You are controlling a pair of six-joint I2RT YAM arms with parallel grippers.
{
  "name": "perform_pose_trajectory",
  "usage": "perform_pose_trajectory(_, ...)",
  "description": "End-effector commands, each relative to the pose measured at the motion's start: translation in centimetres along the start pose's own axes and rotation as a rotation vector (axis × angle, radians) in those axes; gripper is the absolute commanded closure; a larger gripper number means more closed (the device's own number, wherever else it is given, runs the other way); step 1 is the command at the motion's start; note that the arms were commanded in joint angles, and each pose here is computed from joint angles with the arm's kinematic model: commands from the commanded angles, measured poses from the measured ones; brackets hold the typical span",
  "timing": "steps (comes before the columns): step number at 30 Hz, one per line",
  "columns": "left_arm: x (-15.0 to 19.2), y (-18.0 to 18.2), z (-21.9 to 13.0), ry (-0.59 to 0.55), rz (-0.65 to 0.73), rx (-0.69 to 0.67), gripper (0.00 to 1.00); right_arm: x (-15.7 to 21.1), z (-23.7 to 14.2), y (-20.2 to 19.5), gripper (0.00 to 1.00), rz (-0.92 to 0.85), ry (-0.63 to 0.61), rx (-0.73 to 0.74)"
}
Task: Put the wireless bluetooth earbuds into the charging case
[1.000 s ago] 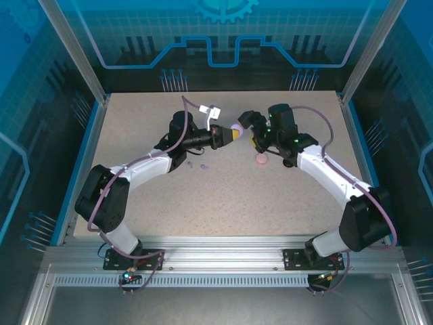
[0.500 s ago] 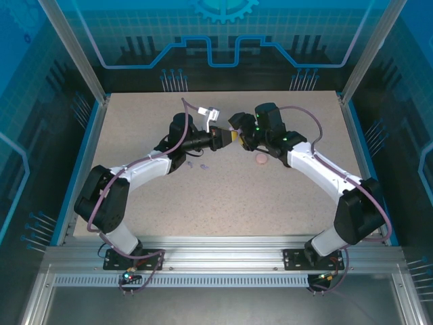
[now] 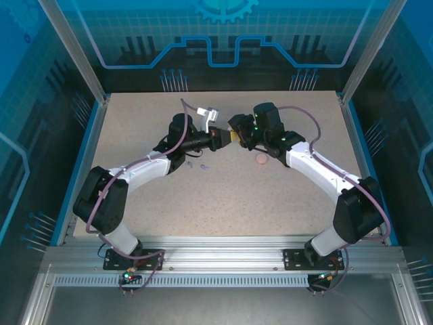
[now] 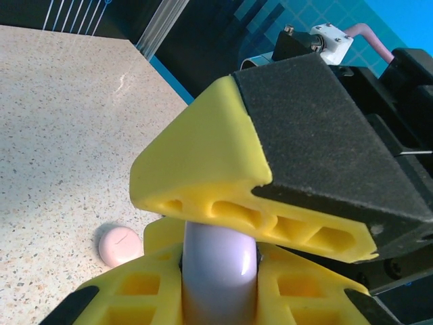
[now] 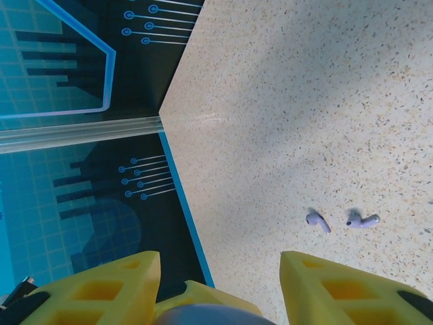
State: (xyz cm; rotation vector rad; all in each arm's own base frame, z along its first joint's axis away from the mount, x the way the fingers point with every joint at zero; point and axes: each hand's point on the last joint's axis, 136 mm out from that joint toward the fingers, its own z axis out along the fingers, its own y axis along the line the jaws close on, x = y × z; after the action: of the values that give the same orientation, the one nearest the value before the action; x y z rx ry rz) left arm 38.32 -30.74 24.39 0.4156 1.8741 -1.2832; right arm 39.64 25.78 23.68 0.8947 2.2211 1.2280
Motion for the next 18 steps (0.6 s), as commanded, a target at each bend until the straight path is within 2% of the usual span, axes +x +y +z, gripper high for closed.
perform_pose_trajectory(1,-1.28,-1.06,-0.86,-0.046,0.062,0.001,0.80,-0.36,0.03,0.34,0.68,0.005,-0.019,-0.007)
perform_pose_trajectory(7,-1.61,-0.93,-1.25,-0.069,0.058,-0.005,0.73,-0.50,-0.03,-0.19,0.68,0.008,-0.022,0.007)
perform_pose_trajectory(9,-1.73,-0.95,-1.43,-0.076,0.054,-0.004,0.66,-0.51,0.01,-0.28,0.68,0.008,-0.022,0.011)
perform_pose_trajectory(12,-1.71,-0.94,-1.48,-0.078,0.053,-0.004,0.62,-0.53,0.07,-0.48,0.68,0.010,-0.021,0.016)
perform_pose_trajectory(18,-1.76,-0.90,-1.35,-0.075,0.054,0.001,0.61,-0.41,0.18,-0.42,0.68,0.012,-0.013,0.013)
